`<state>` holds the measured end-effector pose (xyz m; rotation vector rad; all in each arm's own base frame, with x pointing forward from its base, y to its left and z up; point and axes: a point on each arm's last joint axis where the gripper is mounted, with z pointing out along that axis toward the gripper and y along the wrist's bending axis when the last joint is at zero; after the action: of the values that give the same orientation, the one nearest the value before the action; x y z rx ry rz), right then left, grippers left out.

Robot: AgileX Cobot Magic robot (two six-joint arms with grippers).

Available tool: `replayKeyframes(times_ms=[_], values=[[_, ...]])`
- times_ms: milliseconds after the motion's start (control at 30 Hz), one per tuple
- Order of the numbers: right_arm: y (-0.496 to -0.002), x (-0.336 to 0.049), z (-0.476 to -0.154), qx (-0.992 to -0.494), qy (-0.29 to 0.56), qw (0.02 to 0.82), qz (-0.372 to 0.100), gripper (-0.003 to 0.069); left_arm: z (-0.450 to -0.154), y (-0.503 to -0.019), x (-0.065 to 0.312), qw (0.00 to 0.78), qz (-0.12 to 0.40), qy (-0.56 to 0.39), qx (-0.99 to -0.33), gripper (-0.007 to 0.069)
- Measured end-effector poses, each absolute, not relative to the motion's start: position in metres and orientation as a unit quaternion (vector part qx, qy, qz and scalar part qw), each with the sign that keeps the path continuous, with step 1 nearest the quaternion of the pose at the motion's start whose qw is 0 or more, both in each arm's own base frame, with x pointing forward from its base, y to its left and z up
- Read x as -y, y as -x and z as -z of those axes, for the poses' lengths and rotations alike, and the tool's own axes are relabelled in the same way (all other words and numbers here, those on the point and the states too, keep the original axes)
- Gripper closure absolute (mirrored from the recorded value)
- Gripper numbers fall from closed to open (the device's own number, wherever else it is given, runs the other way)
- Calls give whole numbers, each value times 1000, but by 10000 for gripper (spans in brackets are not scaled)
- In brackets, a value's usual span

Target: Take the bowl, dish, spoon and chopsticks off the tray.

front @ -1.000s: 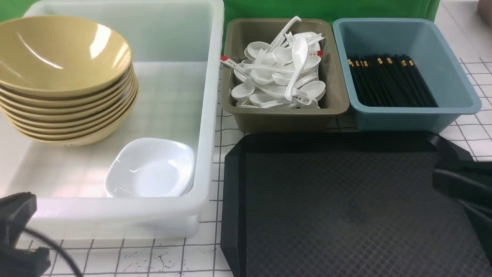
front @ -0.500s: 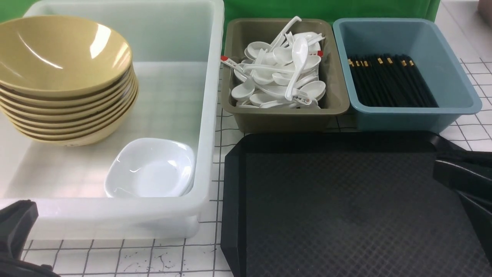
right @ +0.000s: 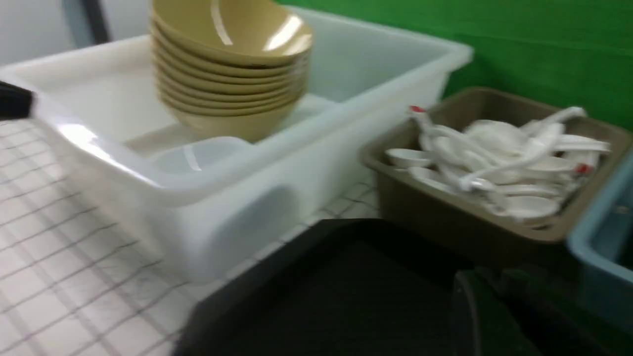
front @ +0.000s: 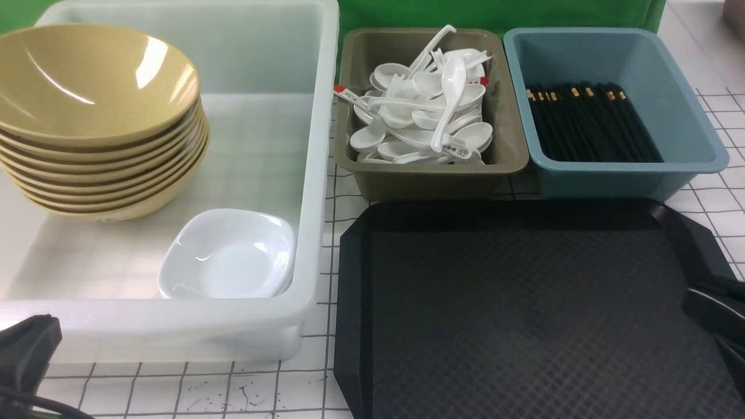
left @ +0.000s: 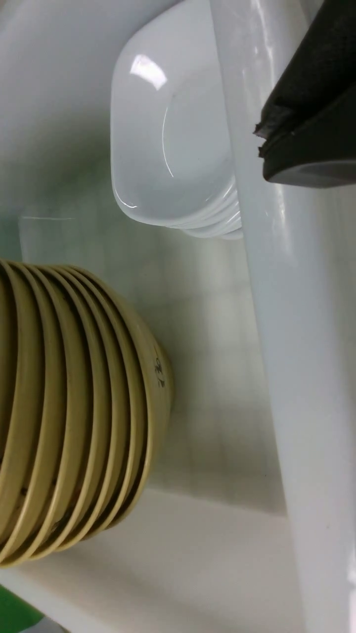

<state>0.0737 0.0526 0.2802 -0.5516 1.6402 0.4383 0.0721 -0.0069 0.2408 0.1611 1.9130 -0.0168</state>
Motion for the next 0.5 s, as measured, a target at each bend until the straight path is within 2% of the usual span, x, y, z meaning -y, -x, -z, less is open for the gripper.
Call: replayKeyframes(times_ms=[100,233,267,333,500], values=[[-69,-33,-251,-714,181,663,-137,621,-241,-72,7,574,8,-68,-816,638],[-66,-19,-227,-730,102,669,-99,624,-241,-72,7,574,8,-68,-816,638],[-65,-12,-213,-739,53,668,-73,624,-241,-72,7,574,8,-68,-816,638],[-64,-5,-199,-745,12,665,-44,624,-241,-72,7,574,9,-68,-816,638],[-58,3,-192,-733,-35,679,-3,624,-241,-72,7,574,9,-68,-816,638]])
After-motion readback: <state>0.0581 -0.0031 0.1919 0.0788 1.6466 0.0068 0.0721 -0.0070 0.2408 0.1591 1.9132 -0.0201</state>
